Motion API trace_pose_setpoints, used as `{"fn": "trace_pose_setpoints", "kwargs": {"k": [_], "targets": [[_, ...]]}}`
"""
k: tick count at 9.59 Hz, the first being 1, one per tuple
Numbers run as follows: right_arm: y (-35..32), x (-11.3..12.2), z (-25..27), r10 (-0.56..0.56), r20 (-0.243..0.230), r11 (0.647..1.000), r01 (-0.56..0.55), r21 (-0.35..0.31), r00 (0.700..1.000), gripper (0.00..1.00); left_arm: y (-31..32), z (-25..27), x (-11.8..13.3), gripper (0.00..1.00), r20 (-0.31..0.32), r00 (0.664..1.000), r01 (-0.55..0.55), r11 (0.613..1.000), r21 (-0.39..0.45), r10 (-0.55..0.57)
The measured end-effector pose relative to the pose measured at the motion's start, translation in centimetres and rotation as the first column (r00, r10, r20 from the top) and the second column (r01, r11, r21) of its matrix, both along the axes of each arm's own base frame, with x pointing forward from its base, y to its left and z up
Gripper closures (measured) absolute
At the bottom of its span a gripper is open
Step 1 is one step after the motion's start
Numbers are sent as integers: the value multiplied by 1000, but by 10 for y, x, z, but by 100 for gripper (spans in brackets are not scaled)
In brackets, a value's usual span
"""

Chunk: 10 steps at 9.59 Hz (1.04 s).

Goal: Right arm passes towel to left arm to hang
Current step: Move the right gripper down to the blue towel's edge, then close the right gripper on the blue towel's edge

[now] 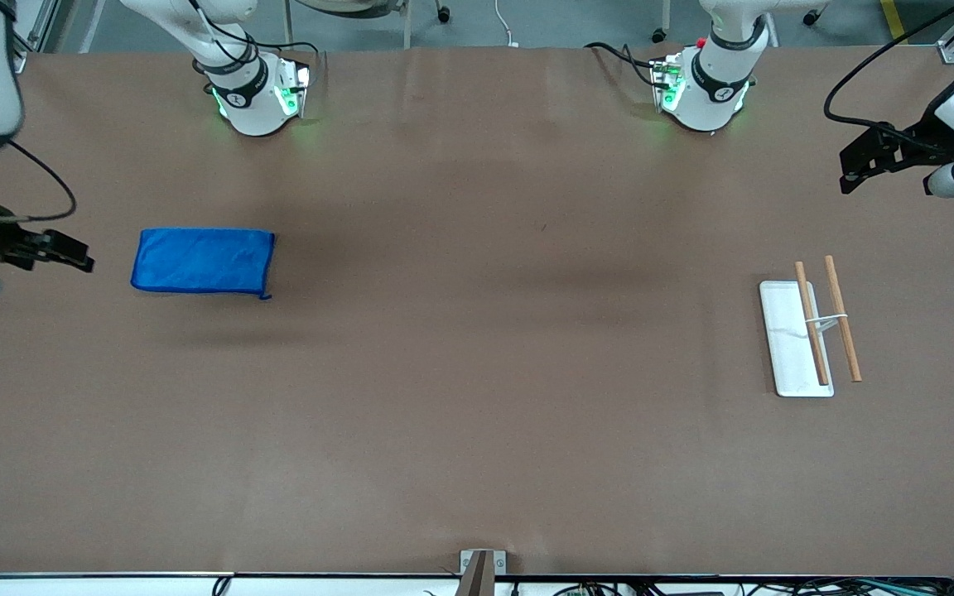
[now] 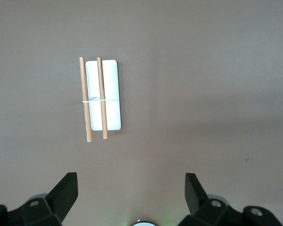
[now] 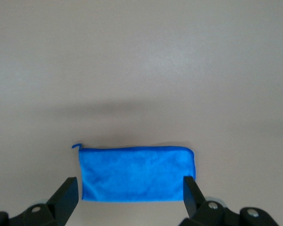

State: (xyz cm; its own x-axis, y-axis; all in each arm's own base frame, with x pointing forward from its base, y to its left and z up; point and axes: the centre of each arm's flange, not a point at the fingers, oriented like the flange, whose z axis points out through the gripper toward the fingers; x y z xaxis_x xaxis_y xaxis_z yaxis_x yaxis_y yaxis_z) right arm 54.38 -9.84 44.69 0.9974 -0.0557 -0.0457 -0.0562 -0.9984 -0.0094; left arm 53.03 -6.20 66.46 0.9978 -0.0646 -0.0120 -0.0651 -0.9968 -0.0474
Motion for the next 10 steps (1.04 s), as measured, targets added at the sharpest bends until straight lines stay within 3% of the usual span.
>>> {"fn": "trace_pose_setpoints", "kwargs": {"k": [2, 5, 8, 10], "targets": [[0, -21, -75, -6, 11, 1000, 6, -3, 1000, 2, -2, 0, 0, 0, 1, 1000, 3, 1000, 0, -3], [3, -43, -158, -9, -77, 1000, 10, 12, 997, 2, -2, 0, 0, 0, 1, 1000, 4, 1000, -5, -4], [5, -64, -225, -12, -67, 1000, 12, 8, 998, 2, -3, -10, 4, 0, -17, 1000, 5, 1000, -5, -5], [7, -80, -255, -14, -104, 1000, 16, 14, 994, 2, -4, -13, 5, 0, -23, 1000, 7, 1000, -5, -7]]}}
